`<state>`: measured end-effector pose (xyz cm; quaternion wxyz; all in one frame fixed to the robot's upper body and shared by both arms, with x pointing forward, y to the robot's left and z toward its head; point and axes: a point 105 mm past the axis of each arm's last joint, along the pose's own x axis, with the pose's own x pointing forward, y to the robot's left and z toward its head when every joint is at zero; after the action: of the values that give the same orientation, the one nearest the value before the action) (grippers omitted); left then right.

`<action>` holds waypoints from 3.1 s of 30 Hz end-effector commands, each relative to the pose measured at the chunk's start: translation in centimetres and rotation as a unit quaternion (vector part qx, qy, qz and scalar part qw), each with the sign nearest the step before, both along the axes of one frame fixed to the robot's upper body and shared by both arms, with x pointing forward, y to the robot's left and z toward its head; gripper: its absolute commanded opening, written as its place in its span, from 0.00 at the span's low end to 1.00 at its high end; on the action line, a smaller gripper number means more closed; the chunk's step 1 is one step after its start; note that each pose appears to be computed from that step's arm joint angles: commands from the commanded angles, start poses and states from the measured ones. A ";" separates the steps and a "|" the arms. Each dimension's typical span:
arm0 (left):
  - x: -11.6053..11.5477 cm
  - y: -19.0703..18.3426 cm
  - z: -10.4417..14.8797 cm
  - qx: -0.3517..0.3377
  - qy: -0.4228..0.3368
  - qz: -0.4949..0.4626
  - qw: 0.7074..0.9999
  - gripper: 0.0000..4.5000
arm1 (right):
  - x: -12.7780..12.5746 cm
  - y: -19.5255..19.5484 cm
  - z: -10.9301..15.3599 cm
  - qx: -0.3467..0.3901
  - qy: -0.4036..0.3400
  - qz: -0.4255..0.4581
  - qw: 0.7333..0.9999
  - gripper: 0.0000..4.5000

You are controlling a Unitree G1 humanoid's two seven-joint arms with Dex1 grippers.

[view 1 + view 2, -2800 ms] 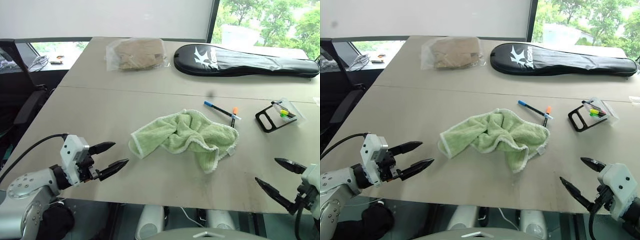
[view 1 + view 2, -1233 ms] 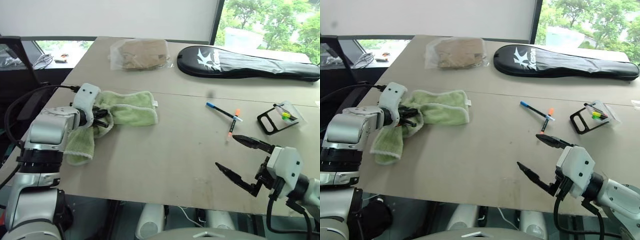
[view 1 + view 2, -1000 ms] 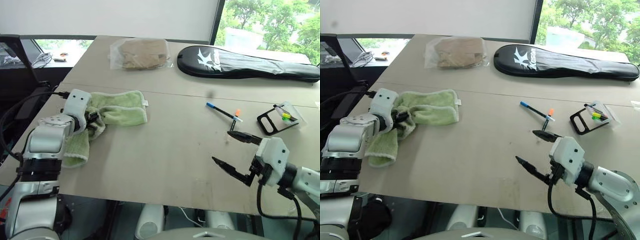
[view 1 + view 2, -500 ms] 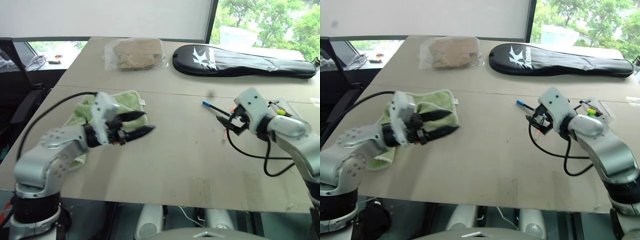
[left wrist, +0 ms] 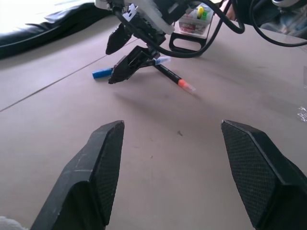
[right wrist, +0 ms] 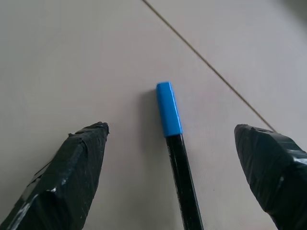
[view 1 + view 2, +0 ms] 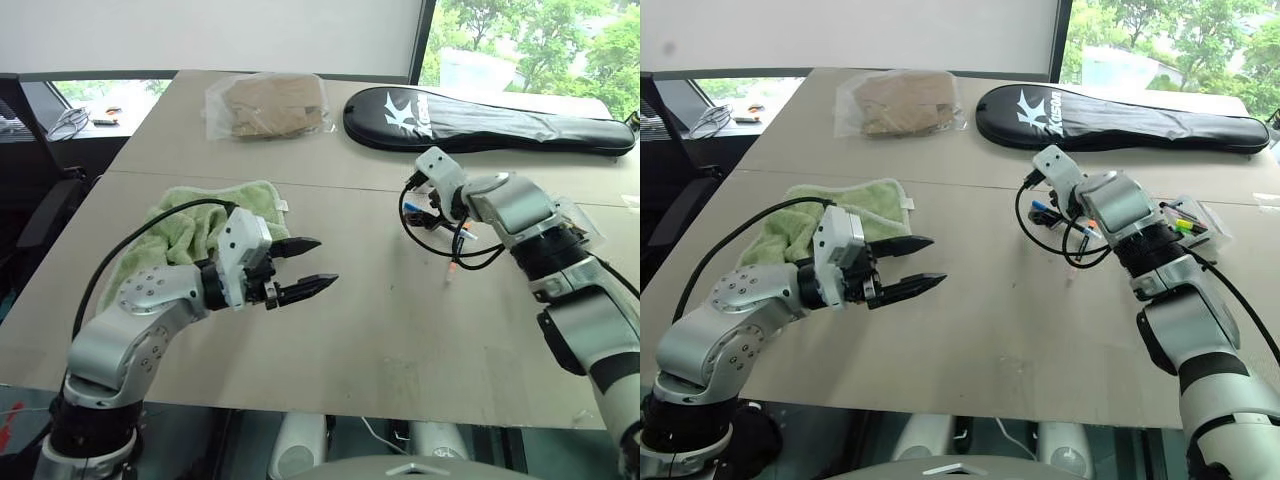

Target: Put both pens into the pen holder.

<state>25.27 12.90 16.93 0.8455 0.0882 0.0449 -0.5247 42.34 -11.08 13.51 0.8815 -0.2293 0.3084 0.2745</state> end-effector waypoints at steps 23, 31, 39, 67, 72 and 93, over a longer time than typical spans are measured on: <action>-0.9 -0.6 -0.3 -0.006 -0.034 0.009 0.999 0.75 | 2.0 1.1 3.9 0.041 0.021 0.078 0.996 0.01; -0.1 -1.7 0.5 -0.039 -0.037 0.007 0.999 0.75 | -3.4 -1.7 14.9 0.288 -0.263 0.093 0.916 0.01; 1.3 -2.8 1.2 -0.036 -0.049 -0.026 0.998 0.75 | -9.4 -7.7 15.9 0.253 -0.428 0.013 0.867 0.01; -0.2 -5.1 3.9 -0.107 -0.042 -0.114 0.987 0.75 | -6.7 -13.8 10.1 0.013 -0.491 0.001 0.871 0.01; 0.0 -4.8 3.6 -0.098 -0.050 -0.108 0.988 0.75 | -6.9 -15.6 9.0 -0.003 -0.476 -0.026 0.879 0.11; 1.7 -4.4 2.2 -0.075 -0.034 -0.080 0.993 0.75 | -11.6 -9.6 9.1 0.072 -0.294 -0.094 0.948 0.99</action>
<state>27.01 8.93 18.53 0.8087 0.0338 -0.0183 -0.5870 31.22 -21.53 22.49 0.9699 -0.1976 0.0104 0.1418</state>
